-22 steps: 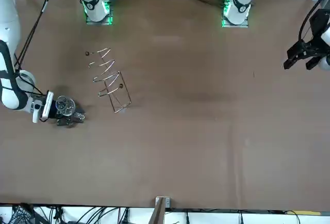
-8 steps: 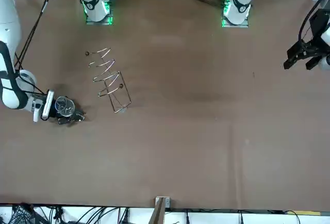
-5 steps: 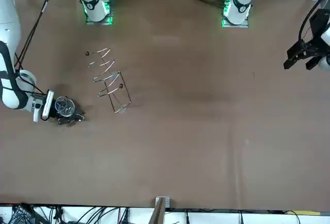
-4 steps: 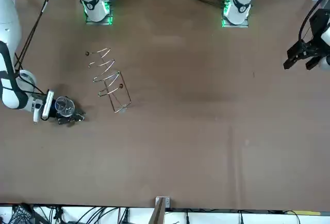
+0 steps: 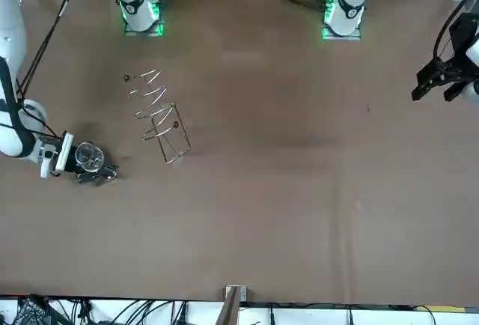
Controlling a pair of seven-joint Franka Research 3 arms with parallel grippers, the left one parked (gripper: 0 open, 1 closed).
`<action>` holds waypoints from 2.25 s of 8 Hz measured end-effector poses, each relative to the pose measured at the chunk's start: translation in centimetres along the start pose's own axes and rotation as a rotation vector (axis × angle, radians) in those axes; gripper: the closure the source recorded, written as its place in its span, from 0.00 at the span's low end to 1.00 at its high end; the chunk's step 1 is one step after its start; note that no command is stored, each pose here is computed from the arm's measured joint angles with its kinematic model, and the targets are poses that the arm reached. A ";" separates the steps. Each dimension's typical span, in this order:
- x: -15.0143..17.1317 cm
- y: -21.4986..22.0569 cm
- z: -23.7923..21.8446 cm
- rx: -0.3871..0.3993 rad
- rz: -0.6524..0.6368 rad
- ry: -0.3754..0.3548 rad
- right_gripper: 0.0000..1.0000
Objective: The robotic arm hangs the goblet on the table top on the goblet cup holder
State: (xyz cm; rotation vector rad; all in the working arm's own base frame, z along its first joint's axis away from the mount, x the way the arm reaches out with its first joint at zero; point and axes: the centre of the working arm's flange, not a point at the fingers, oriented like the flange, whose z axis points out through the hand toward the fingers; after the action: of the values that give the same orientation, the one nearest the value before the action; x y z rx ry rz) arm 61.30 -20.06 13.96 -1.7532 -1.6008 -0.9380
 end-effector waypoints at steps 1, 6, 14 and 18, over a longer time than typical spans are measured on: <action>0.8 0.5 -1.0 -0.006 -0.010 -0.033 0.86; 3.5 1.9 -4.8 -0.009 0.026 -0.231 0.86; 3.9 2.1 -6.9 -0.014 0.134 -0.362 0.89; 6.5 2.4 -8.7 -0.055 0.299 -0.362 0.89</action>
State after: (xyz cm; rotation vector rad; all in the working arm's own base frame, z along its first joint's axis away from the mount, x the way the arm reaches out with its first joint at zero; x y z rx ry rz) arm 62.91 -23.46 24.43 -2.2227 -1.4703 -0.5483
